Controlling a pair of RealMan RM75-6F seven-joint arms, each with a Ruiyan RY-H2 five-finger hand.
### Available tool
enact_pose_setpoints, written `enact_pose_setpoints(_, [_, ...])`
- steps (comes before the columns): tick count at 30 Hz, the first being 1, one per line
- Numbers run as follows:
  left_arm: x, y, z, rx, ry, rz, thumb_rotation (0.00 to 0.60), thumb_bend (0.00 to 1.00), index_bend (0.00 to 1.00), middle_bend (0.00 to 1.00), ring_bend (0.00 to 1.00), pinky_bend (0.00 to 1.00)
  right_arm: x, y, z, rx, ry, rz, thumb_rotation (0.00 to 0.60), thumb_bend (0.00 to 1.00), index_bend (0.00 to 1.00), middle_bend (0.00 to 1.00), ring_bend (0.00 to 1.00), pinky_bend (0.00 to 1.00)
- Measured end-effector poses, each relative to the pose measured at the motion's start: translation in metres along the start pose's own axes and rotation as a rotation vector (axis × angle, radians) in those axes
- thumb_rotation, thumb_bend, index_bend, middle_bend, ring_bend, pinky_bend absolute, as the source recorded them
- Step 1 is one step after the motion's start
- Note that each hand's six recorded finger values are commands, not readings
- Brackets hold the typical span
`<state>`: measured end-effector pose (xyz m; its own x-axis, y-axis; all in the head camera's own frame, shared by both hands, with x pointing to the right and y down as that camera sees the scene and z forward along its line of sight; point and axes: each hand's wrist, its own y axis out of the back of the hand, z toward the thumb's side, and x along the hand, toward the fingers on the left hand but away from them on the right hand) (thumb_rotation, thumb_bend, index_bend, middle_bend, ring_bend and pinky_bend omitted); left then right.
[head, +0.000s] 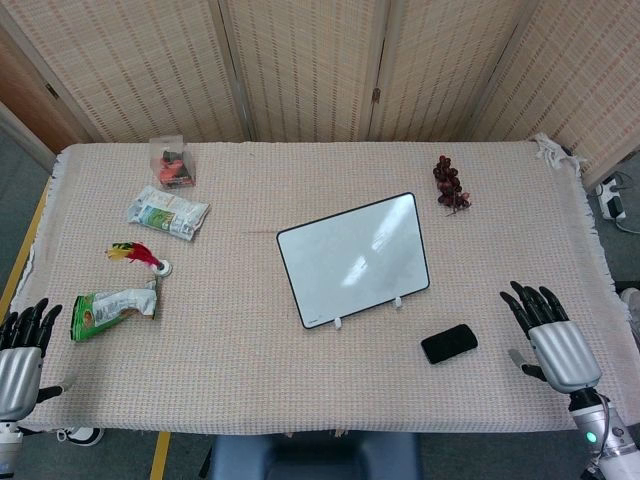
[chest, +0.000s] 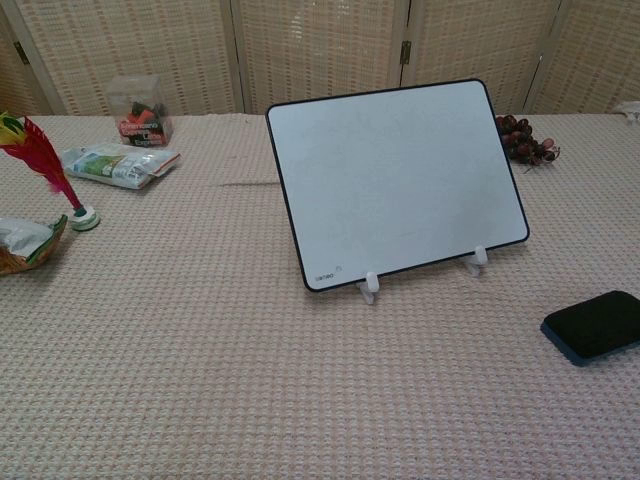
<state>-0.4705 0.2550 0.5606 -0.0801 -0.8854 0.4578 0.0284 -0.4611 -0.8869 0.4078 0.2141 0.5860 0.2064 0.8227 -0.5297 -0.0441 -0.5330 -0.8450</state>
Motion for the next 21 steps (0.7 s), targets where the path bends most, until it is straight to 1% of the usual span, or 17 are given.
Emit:
enact_pose_setpoints(7, [0.000, -0.001, 0.001, 0.002, -0.002, -0.003, 0.600, 0.12, 0.00, 0.00, 0.00, 0.00, -0.002, -0.003, 0.001, 0.010, 0.000, 0.008, 0.600, 0.34, 0.00, 0.00, 0.00, 0.00])
enact_pose_setpoints(10, [0.002, -0.003, 0.001, 0.005, -0.003, -0.013, 0.600, 0.12, 0.00, 0.00, 0.00, 0.00, -0.009, -0.008, 0.005, 0.030, 0.021, 0.028, 0.600, 0.34, 0.00, 0.00, 0.00, 0.00])
enact_pose_setpoints(12, [0.005, -0.004, 0.002, 0.005, -0.005, -0.020, 0.600, 0.12, 0.00, 0.00, 0.00, 0.00, -0.017, -0.015, 0.010, 0.047, 0.040, 0.056, 0.600, 0.34, 0.01, 0.00, 0.00, 0.00])
enact_pose_setpoints(15, [0.007, -0.005, 0.001, 0.005, -0.005, -0.025, 0.600, 0.12, 0.00, 0.00, 0.00, 0.00, -0.033, -0.023, 0.020, 0.081, 0.076, 0.104, 0.600, 0.34, 0.09, 0.00, 0.00, 0.00])
enact_pose_setpoints(17, [0.006, -0.004, 0.000, 0.001, -0.002, -0.022, 0.600, 0.12, 0.00, 0.00, 0.00, 0.00, -0.042, -0.029, 0.028, 0.108, 0.102, 0.133, 0.600, 0.34, 0.11, 0.00, 0.00, 0.00])
enact_pose_setpoints(21, [0.003, -0.001, 0.000, -0.008, -0.004, -0.011, 0.600, 0.12, 0.00, 0.00, 0.00, 0.00, -0.058, -0.040, 0.050, 0.145, 0.164, 0.196, 0.600, 0.34, 0.13, 0.00, 0.00, 0.00])
